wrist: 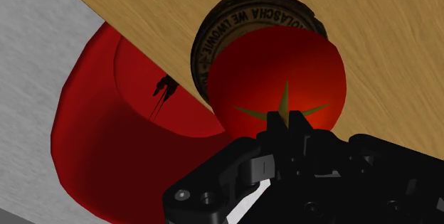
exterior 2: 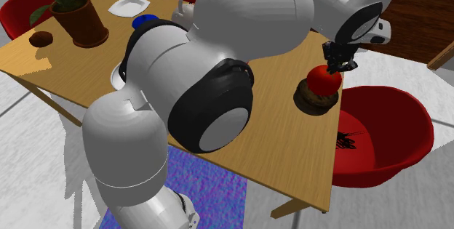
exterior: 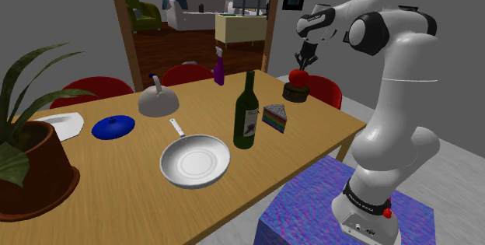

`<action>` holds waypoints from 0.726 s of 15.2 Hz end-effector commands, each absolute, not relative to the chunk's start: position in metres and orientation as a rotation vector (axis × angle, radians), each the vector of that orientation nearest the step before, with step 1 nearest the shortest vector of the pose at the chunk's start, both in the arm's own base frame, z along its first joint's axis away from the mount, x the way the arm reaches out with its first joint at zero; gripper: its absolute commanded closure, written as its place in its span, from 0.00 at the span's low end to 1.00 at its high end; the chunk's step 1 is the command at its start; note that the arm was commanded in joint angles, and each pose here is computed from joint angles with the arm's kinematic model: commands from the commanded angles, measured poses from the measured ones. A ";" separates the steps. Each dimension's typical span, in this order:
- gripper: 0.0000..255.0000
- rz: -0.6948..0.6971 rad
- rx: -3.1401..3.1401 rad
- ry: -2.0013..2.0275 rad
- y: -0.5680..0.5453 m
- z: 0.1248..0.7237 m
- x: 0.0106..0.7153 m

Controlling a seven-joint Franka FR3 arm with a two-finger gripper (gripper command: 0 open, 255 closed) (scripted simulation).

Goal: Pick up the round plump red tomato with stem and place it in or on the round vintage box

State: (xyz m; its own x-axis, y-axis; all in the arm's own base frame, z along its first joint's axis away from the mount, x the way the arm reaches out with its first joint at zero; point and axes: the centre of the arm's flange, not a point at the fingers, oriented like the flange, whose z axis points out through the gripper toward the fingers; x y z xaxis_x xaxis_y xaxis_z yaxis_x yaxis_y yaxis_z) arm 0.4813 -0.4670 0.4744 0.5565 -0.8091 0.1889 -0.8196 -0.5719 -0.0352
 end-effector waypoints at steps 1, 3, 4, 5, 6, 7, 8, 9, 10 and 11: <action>1.00 0.285 2.721 -1.425 -0.467 0.475 0.481; 0.00 0.285 2.721 -1.425 -0.467 0.475 0.481; 0.00 0.285 2.721 -1.425 -0.467 0.475 0.481; 0.00 0.285 2.721 -1.425 -0.467 0.475 0.481; 0.00 0.285 2.721 -1.425 -0.467 0.475 0.481; 0.00 0.285 2.721 -1.425 -0.467 0.475 0.481; 0.00 0.285 2.721 -1.425 -0.465 0.487 0.479; 0.00 0.285 2.721 -1.425 -0.463 0.500 0.478; 0.00 0.285 2.721 -1.425 -0.462 0.513 0.476; 0.00 0.285 2.721 -1.425 -0.460 0.524 0.474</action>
